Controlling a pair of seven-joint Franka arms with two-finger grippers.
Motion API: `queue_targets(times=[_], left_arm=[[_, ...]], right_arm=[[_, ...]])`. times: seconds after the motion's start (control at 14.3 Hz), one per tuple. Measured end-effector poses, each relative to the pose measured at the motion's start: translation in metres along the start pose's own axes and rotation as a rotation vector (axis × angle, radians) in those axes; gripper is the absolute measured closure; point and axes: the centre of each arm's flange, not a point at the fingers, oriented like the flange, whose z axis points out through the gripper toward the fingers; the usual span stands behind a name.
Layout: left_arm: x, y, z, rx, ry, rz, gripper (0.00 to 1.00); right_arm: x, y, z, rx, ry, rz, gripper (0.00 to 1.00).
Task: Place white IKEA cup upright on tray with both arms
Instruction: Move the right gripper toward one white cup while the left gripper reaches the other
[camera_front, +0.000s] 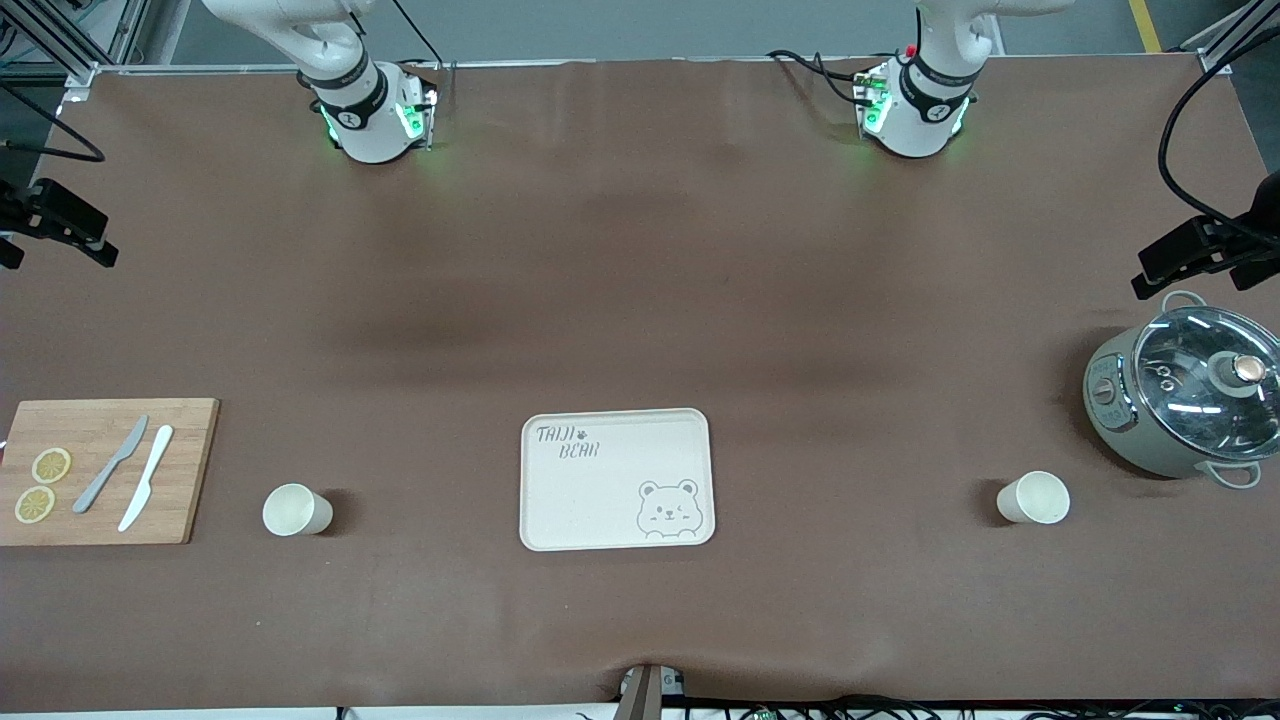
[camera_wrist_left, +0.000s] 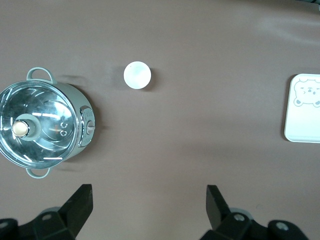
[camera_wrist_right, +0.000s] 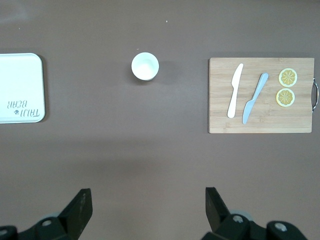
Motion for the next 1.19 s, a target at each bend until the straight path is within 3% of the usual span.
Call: queue_targets(times=[0.56, 1.19], left_arm=[[0.001, -0.012, 0.001, 0.003, -0.005, -0.022, 0.00], [0.019, -0.013, 0.048, 0.016, -0.079, -0.051, 0.00]], right_arm=[[0.001, -0.001, 0.002, 0.000, -0.004, -0.001, 0.00], [0.001, -0.010, 0.001, 0.001, -0.003, -0.021, 0.00]])
